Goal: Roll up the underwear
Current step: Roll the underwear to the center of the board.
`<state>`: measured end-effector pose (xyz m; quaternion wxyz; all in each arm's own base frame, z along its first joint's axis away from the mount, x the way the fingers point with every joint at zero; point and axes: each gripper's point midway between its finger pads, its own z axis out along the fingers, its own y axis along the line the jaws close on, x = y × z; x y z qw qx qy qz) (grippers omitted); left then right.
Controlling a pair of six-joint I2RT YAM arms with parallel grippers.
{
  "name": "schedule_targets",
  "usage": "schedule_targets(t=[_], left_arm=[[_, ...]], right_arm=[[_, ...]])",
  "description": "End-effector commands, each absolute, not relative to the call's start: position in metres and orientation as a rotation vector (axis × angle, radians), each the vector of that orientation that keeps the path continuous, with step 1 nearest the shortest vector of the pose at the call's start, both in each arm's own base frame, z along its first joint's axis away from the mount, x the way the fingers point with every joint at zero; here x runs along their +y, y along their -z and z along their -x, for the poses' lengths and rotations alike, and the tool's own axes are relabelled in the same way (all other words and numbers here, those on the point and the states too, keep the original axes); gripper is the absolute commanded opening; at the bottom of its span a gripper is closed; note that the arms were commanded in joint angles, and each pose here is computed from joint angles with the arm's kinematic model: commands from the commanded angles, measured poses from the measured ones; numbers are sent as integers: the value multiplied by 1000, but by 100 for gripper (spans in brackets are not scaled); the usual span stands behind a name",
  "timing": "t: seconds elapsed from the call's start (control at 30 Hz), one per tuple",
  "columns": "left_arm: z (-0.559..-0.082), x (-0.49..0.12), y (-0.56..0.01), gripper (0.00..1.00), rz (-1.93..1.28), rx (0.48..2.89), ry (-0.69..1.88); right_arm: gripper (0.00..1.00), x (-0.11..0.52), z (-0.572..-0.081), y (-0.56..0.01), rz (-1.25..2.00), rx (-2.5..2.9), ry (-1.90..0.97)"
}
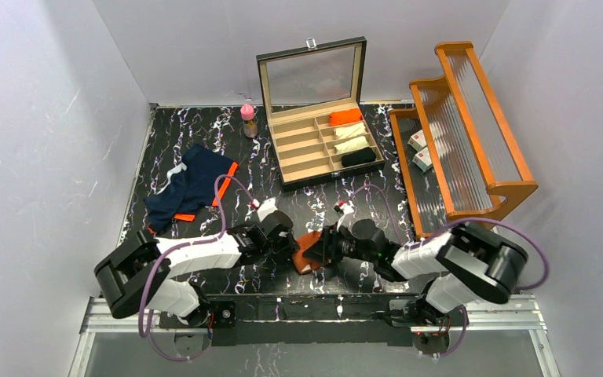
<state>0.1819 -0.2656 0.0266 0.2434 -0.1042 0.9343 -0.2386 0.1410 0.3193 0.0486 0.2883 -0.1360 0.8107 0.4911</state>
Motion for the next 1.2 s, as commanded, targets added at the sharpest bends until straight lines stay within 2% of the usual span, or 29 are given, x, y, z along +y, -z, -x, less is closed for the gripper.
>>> schedule_targets(t=[0.0,0.3,0.63,0.97,1.17], left_arm=[[-184,-193,-13,0,353,2533,286],[-174,-156,-20,0,609,2455,262],[-166,-164,-12,0,712,2504,291],[-166,-168,-16,0,731,2500,325],[-167,-169,-19,0,744,2488,346]], right_arm=[[60,289,-155,-22,567,2277,-919],[59,313,-177,-88,821,1980,-836],[59,390,-143,-110,994,1690,-782],[59,421,-131,-100,1058,1605,-760],[53,421,-125,-68,1119,1653,-746]])
